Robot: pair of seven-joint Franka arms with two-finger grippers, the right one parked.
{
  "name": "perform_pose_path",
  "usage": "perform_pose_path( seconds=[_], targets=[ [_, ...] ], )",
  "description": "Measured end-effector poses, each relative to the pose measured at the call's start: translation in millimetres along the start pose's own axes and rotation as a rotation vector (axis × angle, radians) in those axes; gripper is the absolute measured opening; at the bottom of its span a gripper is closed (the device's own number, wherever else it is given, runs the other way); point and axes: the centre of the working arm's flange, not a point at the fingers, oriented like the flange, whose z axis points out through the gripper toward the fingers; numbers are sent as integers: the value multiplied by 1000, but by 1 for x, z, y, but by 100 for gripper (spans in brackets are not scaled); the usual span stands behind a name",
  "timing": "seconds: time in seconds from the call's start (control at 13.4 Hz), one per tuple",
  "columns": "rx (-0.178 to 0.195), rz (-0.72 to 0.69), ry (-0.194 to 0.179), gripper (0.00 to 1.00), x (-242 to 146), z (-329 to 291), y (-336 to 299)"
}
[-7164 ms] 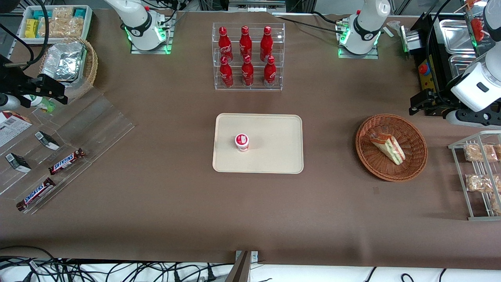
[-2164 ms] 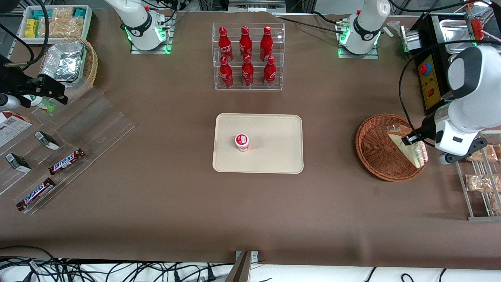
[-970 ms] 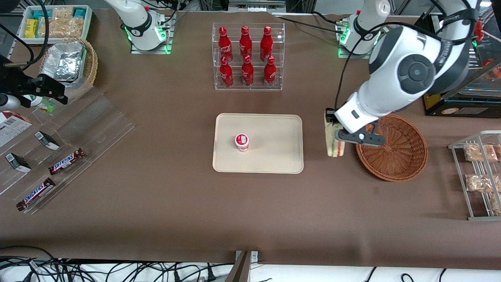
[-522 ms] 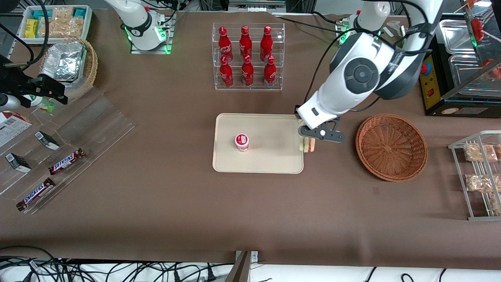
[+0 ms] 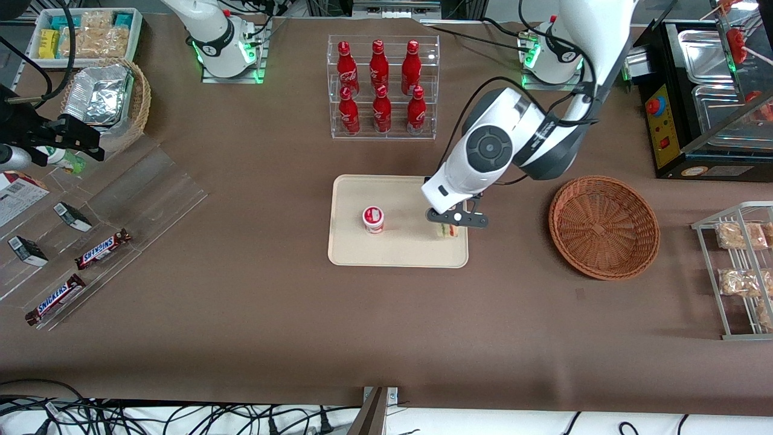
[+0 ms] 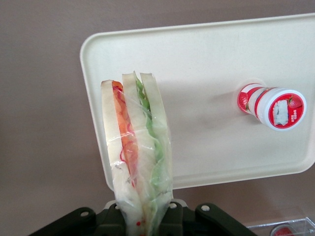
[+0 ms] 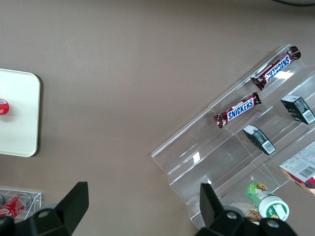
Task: Place sandwich from basket to tray
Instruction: 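Carry the sandwich with the left gripper over the cream tray, then lower the sandwich onto the tray beside the yogurt cup and open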
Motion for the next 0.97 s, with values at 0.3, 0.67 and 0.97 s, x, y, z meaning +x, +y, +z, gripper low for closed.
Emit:
perform_pose_path(
  seconds=[0.3,0.67,0.97],
  targets=[
    [71,8,29,16,-2,45,22],
    [125,26,41,16,-8,90,27],
    [126,15,58,16,-6,109,31]
  ],
)
